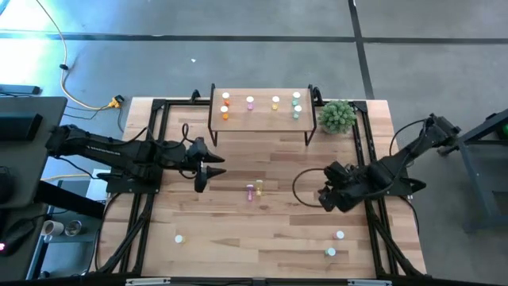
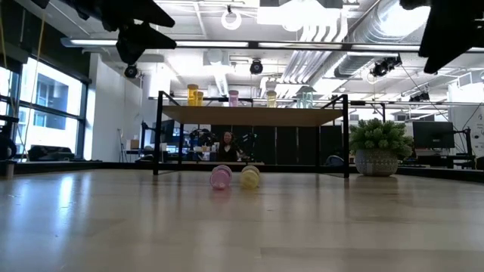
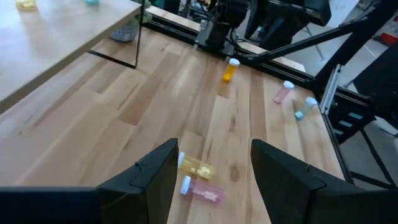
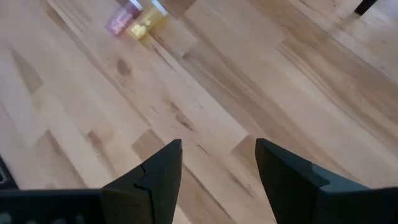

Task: Pick and place medicine bottles onto shelf by color
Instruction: Put the green pill bottle on the shelf aligned with the other green pill bottles

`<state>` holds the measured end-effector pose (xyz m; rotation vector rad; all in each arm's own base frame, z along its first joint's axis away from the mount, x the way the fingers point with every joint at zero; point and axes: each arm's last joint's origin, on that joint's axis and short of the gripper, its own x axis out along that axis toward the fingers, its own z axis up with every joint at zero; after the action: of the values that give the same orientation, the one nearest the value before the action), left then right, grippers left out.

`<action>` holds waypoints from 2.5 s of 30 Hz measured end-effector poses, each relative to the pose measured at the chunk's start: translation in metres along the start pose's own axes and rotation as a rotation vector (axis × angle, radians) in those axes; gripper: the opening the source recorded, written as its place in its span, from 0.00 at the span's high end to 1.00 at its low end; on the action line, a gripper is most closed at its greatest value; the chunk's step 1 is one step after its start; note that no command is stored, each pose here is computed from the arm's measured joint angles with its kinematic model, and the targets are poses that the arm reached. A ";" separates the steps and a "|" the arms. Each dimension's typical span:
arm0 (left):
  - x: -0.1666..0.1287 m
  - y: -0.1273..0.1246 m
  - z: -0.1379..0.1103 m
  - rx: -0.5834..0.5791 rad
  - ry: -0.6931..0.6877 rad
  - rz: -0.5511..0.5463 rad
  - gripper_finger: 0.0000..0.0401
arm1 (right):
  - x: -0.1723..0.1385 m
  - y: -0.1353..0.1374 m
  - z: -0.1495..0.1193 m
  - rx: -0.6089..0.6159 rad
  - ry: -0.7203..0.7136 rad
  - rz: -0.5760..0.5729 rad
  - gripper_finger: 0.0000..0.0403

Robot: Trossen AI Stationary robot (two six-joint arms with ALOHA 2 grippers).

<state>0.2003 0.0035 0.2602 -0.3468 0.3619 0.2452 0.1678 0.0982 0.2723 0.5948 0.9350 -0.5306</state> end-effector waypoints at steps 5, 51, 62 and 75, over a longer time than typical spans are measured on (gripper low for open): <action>-0.001 -0.003 -0.001 -0.005 0.005 -0.016 0.52 | -0.007 0.005 -0.018 0.027 -0.048 0.027 0.52; -0.006 -0.024 -0.011 -0.152 0.010 -0.045 0.52 | -0.038 0.100 -0.138 -0.492 0.052 0.594 0.52; -0.006 -0.024 -0.011 -0.177 0.007 -0.039 0.52 | -0.019 0.085 -0.131 -0.695 0.115 0.440 0.52; -0.006 -0.023 -0.010 -0.207 -0.017 0.001 0.52 | 0.010 0.089 -0.150 -0.840 0.144 0.321 0.52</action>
<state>0.1984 -0.0223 0.2605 -0.5480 0.3207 0.2876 0.1437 0.2614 0.2161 0.0093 1.0693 0.2108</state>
